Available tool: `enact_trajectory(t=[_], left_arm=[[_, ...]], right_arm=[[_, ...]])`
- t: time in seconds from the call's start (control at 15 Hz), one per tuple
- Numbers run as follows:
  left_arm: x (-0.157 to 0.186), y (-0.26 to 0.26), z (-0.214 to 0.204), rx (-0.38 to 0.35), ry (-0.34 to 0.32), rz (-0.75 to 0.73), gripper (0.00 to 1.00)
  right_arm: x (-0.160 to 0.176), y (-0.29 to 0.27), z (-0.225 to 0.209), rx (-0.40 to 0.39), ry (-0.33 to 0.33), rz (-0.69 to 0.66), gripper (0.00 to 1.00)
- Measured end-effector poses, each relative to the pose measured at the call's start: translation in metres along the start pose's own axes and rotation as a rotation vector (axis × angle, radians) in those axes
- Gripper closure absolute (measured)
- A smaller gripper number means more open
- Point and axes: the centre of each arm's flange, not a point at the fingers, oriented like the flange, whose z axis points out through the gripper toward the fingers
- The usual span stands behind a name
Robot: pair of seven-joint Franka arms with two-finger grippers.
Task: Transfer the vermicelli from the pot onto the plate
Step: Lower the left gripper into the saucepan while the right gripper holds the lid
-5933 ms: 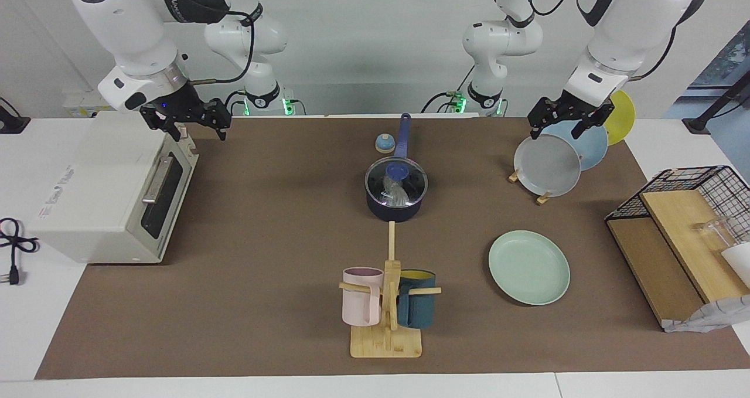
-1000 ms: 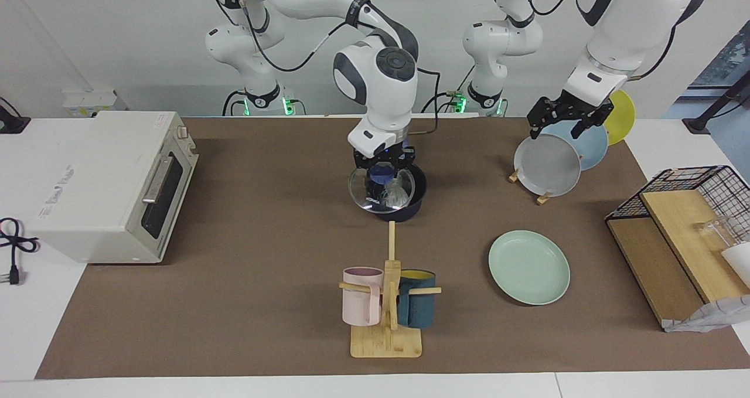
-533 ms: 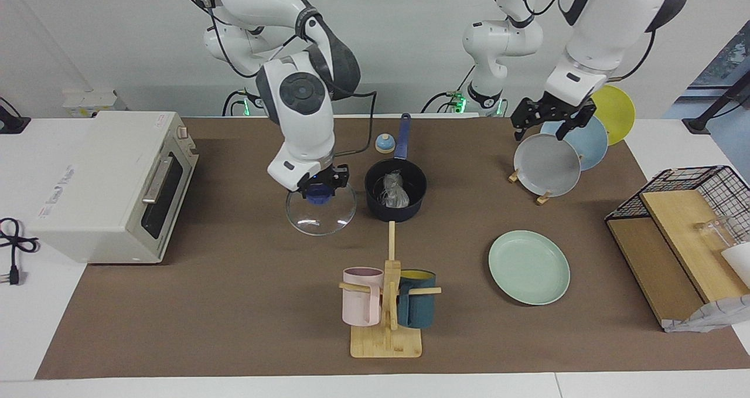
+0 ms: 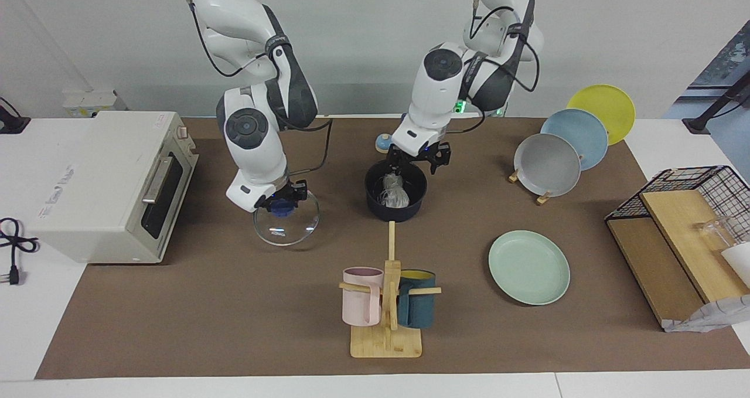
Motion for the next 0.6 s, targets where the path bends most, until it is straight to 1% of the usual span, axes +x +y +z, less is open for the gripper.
enact_trajectory(t=[0.13,0.4,0.6], left_arm=[[0.006,0.003,0.021,0.001,-0.009,-0.001,0.00],[0.002,0.015,0.046,0.008,-0.027,0.020,0.00],[-0.001,0.021,0.060,0.014,-0.040,0.031,0.00]], right_arm=[[-0.008,0.017,0.013,0.004,0.004,-0.015,0.33],[-0.021,0.022,0.035,0.004,0.053,-0.043,0.33],[-0.028,0.021,0.045,-0.005,0.052,-0.050,0.33]])
